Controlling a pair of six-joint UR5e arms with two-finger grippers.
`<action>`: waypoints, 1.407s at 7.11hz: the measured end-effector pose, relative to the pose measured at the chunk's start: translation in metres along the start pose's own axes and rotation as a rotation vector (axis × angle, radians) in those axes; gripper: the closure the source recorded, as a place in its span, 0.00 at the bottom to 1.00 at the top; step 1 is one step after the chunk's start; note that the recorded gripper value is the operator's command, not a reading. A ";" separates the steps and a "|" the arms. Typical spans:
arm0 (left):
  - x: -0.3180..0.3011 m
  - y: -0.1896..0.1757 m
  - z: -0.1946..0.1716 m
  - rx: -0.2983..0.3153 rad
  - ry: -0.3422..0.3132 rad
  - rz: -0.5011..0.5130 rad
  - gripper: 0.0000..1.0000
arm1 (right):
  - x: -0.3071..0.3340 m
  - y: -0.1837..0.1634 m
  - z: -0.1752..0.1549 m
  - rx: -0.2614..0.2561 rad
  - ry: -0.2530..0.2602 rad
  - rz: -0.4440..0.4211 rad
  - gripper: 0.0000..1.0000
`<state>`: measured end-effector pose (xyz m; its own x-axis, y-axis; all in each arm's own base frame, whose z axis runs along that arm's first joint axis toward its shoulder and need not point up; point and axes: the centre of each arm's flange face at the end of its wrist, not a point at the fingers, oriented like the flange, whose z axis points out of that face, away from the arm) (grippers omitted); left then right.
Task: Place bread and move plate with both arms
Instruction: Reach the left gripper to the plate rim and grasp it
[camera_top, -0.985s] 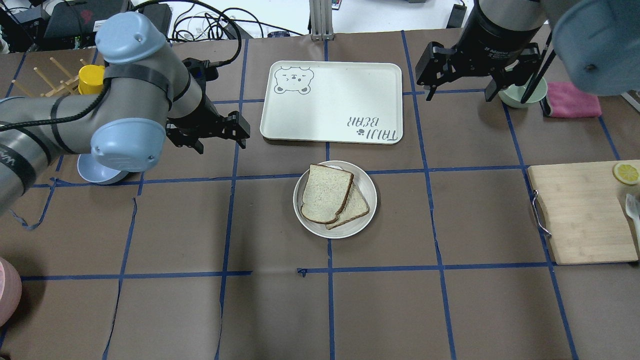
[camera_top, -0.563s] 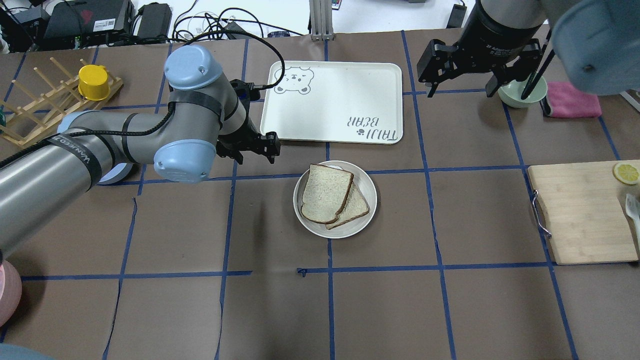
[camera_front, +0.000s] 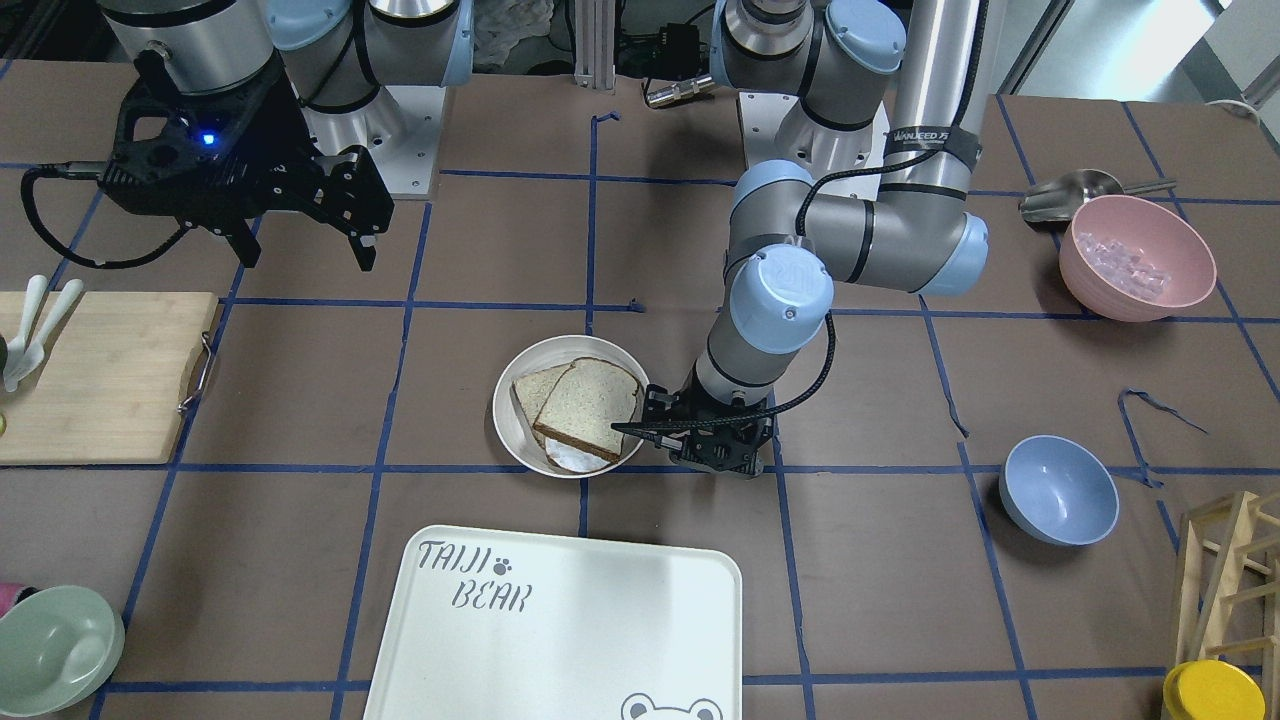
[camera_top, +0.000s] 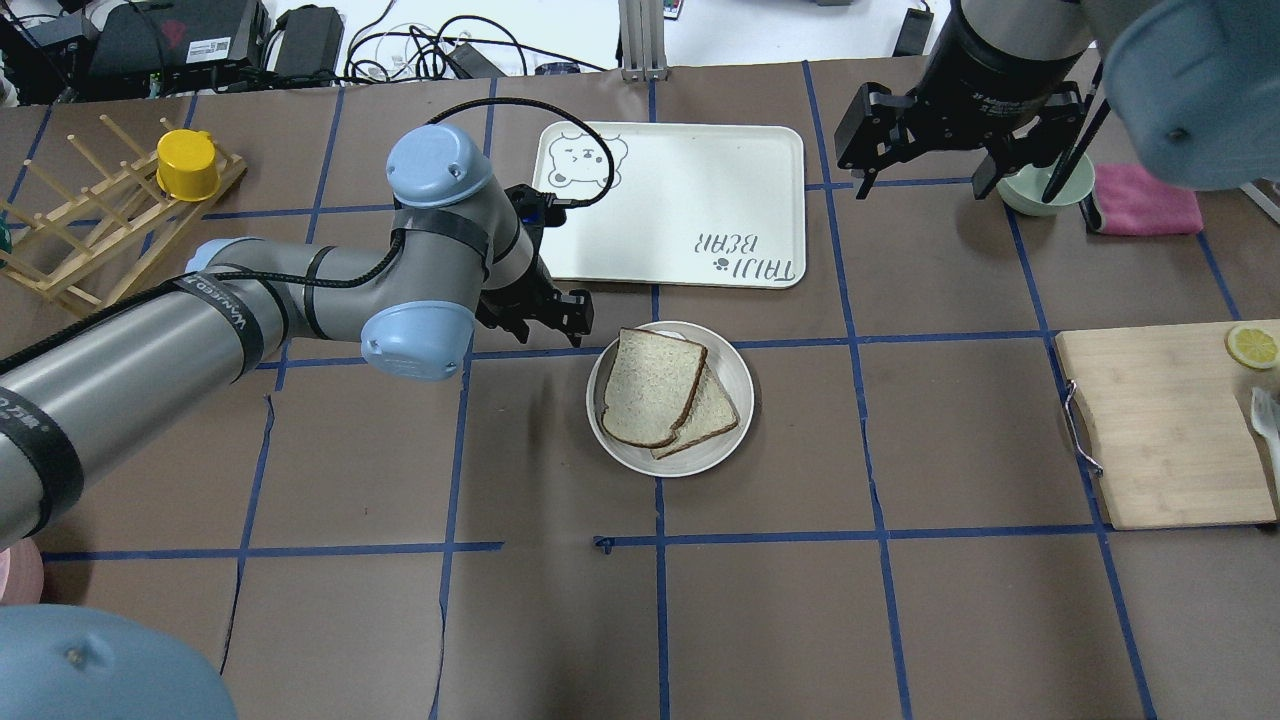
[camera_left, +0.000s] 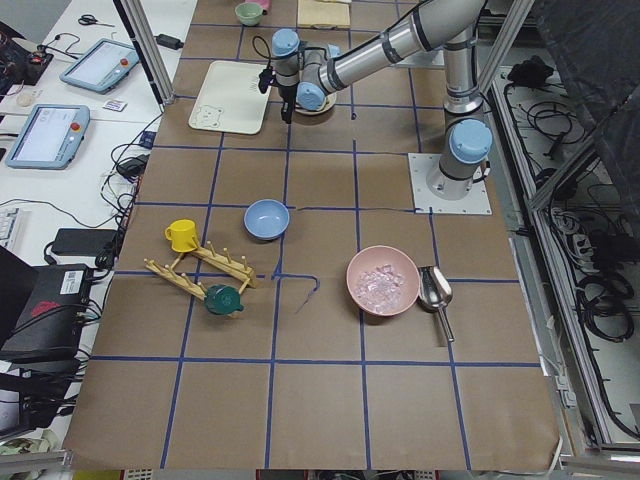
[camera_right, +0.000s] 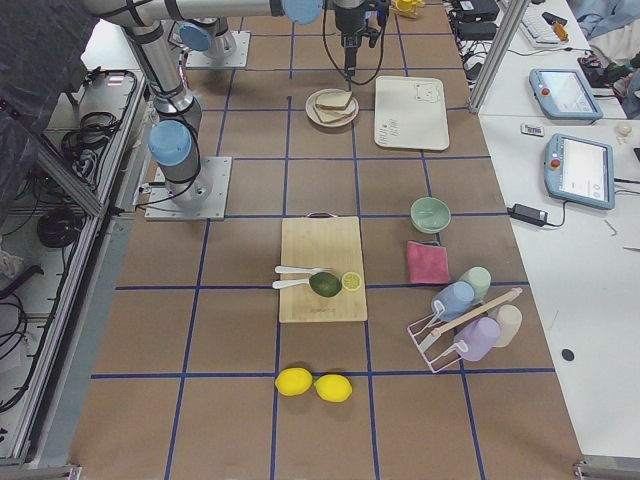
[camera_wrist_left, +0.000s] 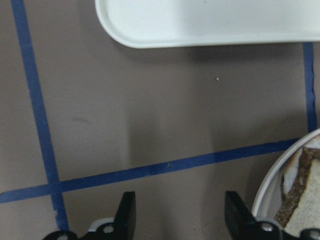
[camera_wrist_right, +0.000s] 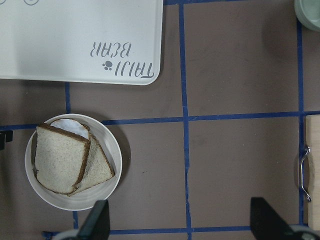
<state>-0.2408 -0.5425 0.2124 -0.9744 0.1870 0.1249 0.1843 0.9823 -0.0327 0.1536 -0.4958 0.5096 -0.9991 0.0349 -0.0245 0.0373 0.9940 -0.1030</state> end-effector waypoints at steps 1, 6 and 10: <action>0.011 0.003 0.008 -0.004 0.003 0.021 0.26 | 0.000 0.000 0.000 0.000 0.000 0.000 0.00; 0.022 0.013 0.031 -0.039 0.005 0.045 0.40 | -0.001 0.000 0.000 0.002 -0.010 0.000 0.00; 0.022 0.026 0.040 -0.060 0.013 0.041 1.00 | -0.001 0.000 0.000 -0.003 -0.006 0.004 0.00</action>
<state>-0.2627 -0.5131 0.1745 -0.9642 0.2269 0.1373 0.2319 0.9725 0.0217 0.1542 -0.4956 0.5093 -0.9988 0.0382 -0.0310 0.0411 0.9941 -0.1000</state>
